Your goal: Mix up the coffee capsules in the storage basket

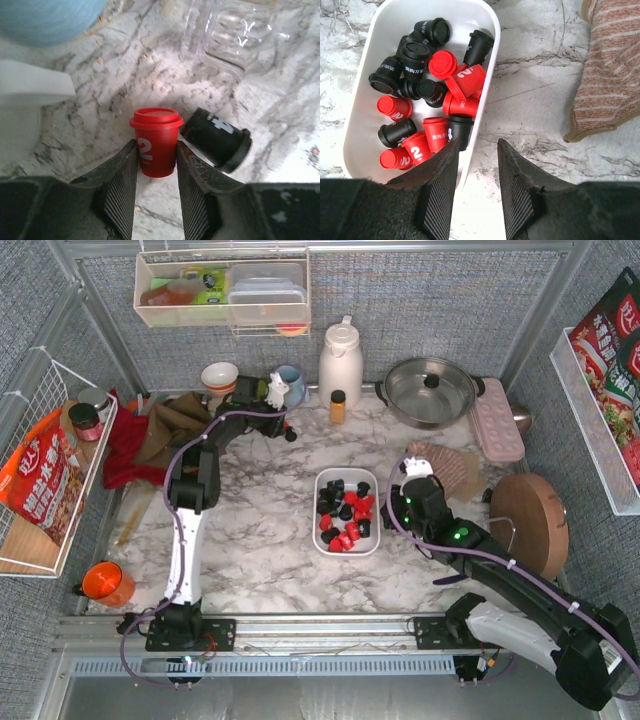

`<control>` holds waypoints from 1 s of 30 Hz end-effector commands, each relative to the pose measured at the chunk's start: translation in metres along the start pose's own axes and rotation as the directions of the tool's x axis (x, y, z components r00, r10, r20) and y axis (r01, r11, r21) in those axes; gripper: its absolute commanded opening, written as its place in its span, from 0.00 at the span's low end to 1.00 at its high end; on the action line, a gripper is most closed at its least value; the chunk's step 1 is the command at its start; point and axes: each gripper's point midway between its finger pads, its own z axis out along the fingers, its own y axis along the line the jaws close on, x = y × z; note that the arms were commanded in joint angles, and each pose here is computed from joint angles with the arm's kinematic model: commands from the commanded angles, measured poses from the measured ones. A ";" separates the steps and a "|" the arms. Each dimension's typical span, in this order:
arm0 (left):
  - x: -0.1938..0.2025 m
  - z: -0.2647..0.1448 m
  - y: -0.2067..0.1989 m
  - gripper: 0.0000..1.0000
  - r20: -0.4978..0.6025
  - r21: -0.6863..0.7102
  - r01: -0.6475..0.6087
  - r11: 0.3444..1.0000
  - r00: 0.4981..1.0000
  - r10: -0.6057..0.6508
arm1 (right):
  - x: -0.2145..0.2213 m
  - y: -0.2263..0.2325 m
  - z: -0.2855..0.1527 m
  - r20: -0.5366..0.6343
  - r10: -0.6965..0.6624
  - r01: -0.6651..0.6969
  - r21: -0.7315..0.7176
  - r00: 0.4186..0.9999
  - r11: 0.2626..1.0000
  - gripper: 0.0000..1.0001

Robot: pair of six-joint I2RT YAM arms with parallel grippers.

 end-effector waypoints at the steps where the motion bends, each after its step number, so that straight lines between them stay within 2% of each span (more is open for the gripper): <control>1: -0.013 -0.016 -0.009 0.41 0.025 0.018 0.023 1.000 0.999 -0.024 | 0.004 -0.002 -0.002 -0.003 0.004 -0.004 0.000 1.000 1.000 0.41; 2: -0.013 -0.020 -0.013 0.39 0.036 0.021 0.032 0.999 0.999 -0.033 | 0.004 -0.002 -0.002 -0.004 0.006 -0.006 0.000 1.000 1.000 0.41; 6: -0.055 -0.059 -0.023 0.35 0.255 -0.036 0.049 0.998 0.966 -0.038 | 0.004 -0.003 -0.007 -0.002 0.016 -0.016 -0.004 1.000 1.000 0.41; 10: -0.098 -0.126 -0.051 0.34 0.521 -0.047 0.100 0.994 0.851 -0.061 | 0.003 -0.003 -0.013 0.011 0.029 -0.028 -0.009 1.000 1.000 0.41; 12: -0.107 -0.151 -0.077 0.34 0.579 0.002 0.112 0.994 0.810 -0.092 | 0.003 -0.005 -0.016 0.017 0.035 -0.035 -0.008 0.999 0.999 0.41; 15: -0.102 -0.166 -0.124 0.34 0.577 0.050 0.108 0.993 0.808 -0.117 | 0.006 -0.007 -0.018 0.022 0.042 -0.042 -0.004 0.999 0.999 0.41; 20: -0.067 -0.162 -0.227 0.35 0.492 0.123 0.015 0.992 0.867 -0.074 | 0.004 -0.008 -0.023 0.039 0.048 -0.047 -0.014 0.998 0.999 0.42; 23: -0.041 -0.162 -0.274 0.35 0.425 0.169 -0.026 0.985 0.904 -0.049 | 0.003 -0.009 -0.026 0.045 0.039 -0.039 -0.014 0.998 0.999 0.43; 26: -0.011 -0.164 -0.311 0.36 0.328 0.193 -0.081 0.978 0.944 0.014 | 0.003 -0.011 -0.028 0.054 0.036 -0.035 -0.013 0.998 0.999 0.43; 30: 0.012 -0.168 -0.337 0.42 0.281 0.213 -0.110 0.971 0.959 0.047 | 0.006 -0.011 -0.027 0.052 0.038 -0.037 -0.013 0.998 0.999 0.44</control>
